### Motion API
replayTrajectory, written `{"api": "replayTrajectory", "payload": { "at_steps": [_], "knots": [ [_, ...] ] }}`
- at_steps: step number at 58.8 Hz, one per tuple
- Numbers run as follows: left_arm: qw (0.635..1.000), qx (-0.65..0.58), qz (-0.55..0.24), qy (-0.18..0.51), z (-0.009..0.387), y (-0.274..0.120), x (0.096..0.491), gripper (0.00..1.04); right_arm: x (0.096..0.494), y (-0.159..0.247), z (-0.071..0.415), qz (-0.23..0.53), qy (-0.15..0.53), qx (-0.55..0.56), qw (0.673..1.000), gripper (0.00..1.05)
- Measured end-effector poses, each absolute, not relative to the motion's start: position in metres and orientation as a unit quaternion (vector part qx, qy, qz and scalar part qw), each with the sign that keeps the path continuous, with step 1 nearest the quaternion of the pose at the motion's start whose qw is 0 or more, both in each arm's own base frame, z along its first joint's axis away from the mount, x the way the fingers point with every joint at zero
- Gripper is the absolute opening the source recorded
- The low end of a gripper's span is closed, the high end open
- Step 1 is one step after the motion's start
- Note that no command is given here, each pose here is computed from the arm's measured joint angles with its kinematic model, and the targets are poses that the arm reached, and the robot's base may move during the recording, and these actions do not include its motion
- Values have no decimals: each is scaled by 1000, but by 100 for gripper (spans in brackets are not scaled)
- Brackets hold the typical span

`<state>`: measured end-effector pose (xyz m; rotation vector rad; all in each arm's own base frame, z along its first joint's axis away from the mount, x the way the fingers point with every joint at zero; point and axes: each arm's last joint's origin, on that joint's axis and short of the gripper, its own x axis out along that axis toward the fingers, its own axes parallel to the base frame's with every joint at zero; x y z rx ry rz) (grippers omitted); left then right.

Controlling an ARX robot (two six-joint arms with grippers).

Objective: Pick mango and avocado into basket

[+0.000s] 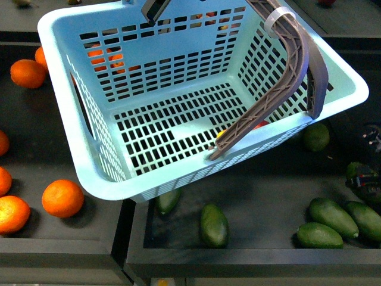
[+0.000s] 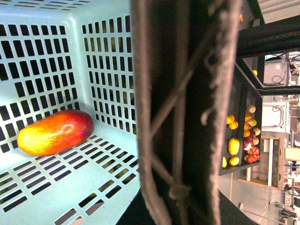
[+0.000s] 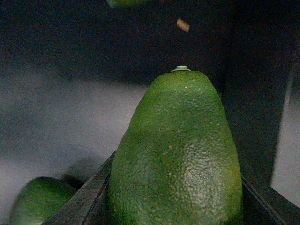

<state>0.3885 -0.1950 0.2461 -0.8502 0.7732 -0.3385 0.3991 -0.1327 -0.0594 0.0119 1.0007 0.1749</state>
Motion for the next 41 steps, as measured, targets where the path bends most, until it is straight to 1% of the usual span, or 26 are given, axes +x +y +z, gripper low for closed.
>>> {"api": "replayTrajectory", "payload": {
  "at_steps": [11,16,26,33,37,41],
  "knots": [
    [826,-400,-159,364,246,-195,389,6,386,-142,2,93,420,18,902,55],
    [826,-400,-159,364,246,-195,389,6,370,-148,37,97,389,33,916,55],
    [826,-400,-159,364,246,-195,389,6,346,-149,83,104,343,61,932,55],
    [826,-400,-159,364,246,-195,389,6,333,-143,118,115,304,73,943,55],
    [826,-400,-159,364,246,-195,389,6,323,-130,145,129,272,80,950,55],
    [826,-400,-159,364,246,-195,389,6,319,-118,160,138,254,80,954,55]
  ]
}}
